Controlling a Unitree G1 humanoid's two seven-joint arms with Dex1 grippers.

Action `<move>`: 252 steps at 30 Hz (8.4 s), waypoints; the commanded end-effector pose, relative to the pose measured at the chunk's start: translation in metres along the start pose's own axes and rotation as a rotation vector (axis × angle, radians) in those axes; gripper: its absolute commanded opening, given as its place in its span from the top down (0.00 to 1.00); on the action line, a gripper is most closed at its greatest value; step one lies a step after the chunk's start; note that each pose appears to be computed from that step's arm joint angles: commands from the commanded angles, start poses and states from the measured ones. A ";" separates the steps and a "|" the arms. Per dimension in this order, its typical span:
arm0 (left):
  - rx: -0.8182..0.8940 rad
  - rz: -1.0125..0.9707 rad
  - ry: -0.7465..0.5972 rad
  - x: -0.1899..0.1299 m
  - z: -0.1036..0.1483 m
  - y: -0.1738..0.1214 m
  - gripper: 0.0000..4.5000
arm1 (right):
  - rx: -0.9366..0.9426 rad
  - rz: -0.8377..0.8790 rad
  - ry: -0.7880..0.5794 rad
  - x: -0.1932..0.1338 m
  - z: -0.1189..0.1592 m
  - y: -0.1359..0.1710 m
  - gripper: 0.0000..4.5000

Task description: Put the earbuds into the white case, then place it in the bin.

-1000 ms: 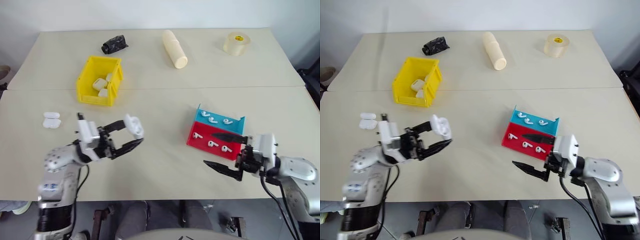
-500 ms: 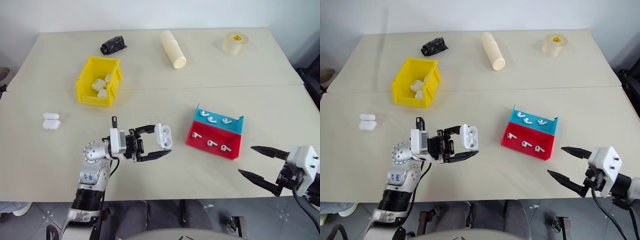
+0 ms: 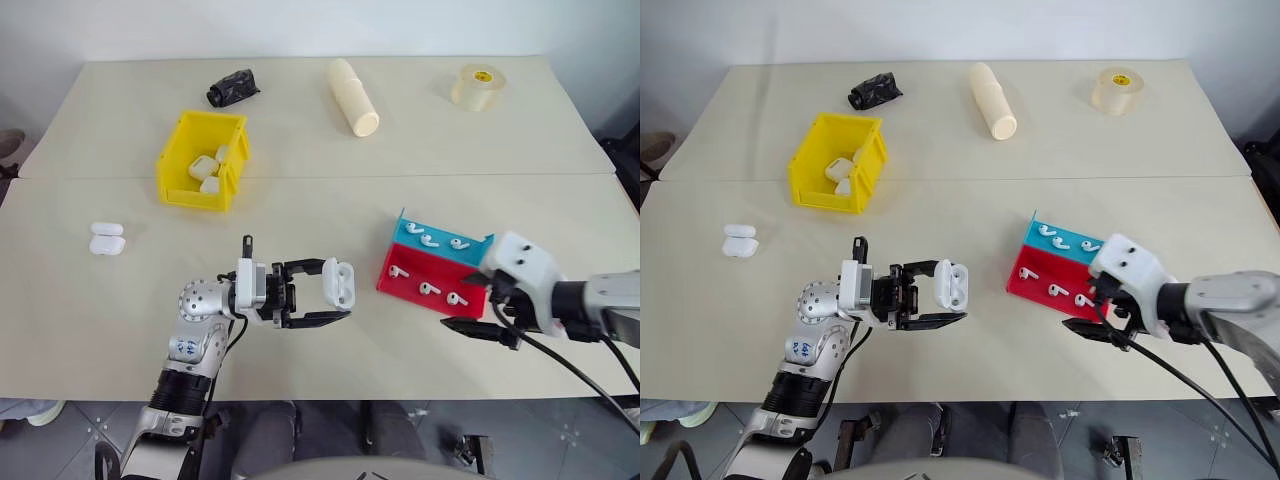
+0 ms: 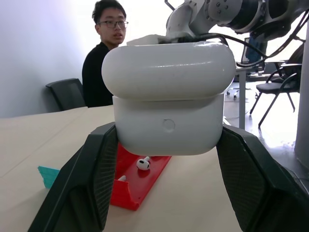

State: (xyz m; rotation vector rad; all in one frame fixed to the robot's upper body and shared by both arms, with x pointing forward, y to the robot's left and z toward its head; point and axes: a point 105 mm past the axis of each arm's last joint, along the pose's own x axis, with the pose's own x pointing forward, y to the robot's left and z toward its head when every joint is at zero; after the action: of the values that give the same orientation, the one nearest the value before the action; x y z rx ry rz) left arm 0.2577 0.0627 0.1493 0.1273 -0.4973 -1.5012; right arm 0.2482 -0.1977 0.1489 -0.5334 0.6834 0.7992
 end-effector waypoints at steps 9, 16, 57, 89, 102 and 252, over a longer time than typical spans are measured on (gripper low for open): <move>0.023 0.015 -0.005 0.005 0.010 -0.013 0.39 | -0.129 -0.059 0.102 0.013 0.002 -0.018 0.00; 0.006 0.027 -0.001 0.006 0.011 -0.016 0.39 | -0.187 -0.027 0.123 0.016 0.005 -0.018 0.43; 0.005 0.049 -0.004 0.006 0.016 -0.012 0.39 | -0.284 0.021 0.202 0.030 -0.004 -0.021 0.89; -0.112 -0.028 -0.014 -0.011 0.034 0.001 0.39 | -0.134 0.302 -1.315 -0.010 0.128 0.075 0.88; -0.133 -0.041 -0.019 -0.007 0.040 0.002 0.39 | -0.155 0.341 -1.357 0.017 0.133 0.090 0.88; -0.016 0.106 0.017 -0.003 0.012 -0.005 0.39 | -0.386 0.100 0.067 0.046 0.030 -0.115 0.86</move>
State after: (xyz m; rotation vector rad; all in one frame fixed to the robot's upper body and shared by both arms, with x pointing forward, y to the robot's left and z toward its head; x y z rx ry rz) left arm 0.2506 0.0677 0.1501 0.0773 -0.4331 -1.4014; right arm 0.3727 -0.2218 0.1530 -0.8807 0.6413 1.0386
